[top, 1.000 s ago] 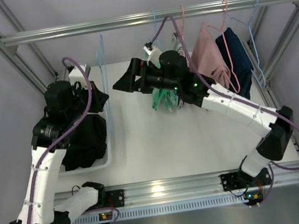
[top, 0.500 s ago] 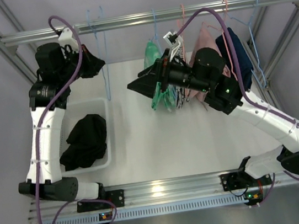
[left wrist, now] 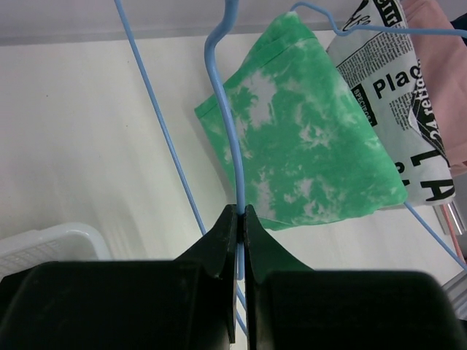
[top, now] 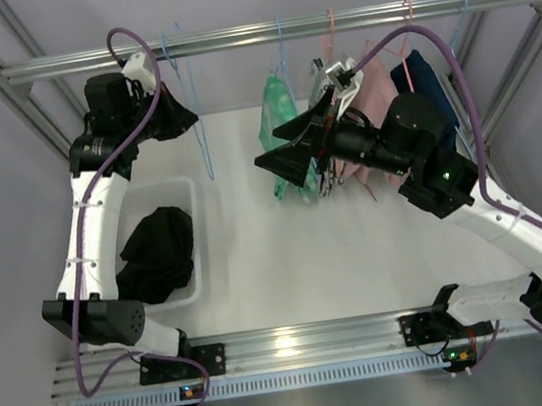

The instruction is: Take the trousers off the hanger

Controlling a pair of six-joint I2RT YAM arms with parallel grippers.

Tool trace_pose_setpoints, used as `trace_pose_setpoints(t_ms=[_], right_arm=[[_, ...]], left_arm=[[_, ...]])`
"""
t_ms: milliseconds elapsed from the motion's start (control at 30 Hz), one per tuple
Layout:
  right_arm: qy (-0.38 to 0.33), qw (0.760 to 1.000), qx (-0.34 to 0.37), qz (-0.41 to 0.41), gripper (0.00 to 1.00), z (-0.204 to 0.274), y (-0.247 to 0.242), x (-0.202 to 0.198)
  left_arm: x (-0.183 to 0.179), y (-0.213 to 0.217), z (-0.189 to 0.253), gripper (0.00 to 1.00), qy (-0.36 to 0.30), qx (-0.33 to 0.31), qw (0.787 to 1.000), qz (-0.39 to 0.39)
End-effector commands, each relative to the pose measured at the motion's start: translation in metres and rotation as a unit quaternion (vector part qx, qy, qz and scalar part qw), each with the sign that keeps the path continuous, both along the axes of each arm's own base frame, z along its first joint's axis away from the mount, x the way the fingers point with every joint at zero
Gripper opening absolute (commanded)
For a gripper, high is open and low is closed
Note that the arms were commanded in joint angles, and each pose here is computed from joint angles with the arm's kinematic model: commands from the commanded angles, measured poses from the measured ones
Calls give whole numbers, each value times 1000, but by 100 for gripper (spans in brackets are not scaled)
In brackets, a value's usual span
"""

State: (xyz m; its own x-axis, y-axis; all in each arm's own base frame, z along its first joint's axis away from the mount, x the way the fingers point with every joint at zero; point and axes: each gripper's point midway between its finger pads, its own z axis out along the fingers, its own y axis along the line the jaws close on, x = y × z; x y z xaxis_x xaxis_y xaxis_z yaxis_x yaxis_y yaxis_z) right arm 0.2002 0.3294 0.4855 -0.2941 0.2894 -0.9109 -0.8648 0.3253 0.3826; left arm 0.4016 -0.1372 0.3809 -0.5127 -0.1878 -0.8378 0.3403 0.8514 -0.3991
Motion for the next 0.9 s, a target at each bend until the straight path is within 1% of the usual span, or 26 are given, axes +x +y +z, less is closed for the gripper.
trace_pose_setpoints(t_ms=[0,67,100,133,233,267,333,367,400,500,600,700,733,767,800,833,867], right_arm=[[-17,1000,1,-26,100,3,-15,5],[-17,999,0,-32,99,3,-18,7],[-15,999,-2,-32,100,2,-18,7],[-15,999,-2,-36,100,2,-20,9],[-13,999,-3,-43,99,2,-24,12],[-13,999,-2,-45,99,2,-25,12],[-12,998,-2,-54,100,2,-29,16],[-12,998,-2,-57,99,3,-31,17],[-12,998,-1,-61,99,4,-34,18],[-14,997,3,-81,99,8,-47,22],[-17,994,4,-107,100,11,-66,28],[-10,992,0,-128,98,5,-89,40],[-6,992,0,-126,97,3,-92,42],[4,992,-2,-122,93,-3,-93,45],[7,992,-5,-124,91,-6,-96,51],[10,995,-7,-101,88,-7,-92,47],[23,995,-10,-92,86,-13,-88,54]], left_arm=[[2,4,18,0,-36,-11,999,10],[-2,6,17,1,-37,-7,999,11],[-3,6,17,4,-39,-5,999,11],[-4,6,18,12,-43,-4,999,9],[-11,8,28,33,-64,-4,998,10],[-16,9,36,46,-76,-5,997,11],[-21,11,44,60,-93,-3,996,13],[-28,13,54,71,-107,-2,994,15],[-31,15,59,74,-116,0,993,17],[-54,24,85,94,-168,14,985,24],[-85,37,108,99,-231,36,972,38],[-118,49,122,99,-287,77,954,40],[-118,50,117,99,-281,86,955,40],[-123,53,115,99,-281,94,954,42],[-125,55,108,99,-270,101,956,44],[-129,57,107,99,-275,114,954,42],[-131,56,102,99,-273,120,954,37]])
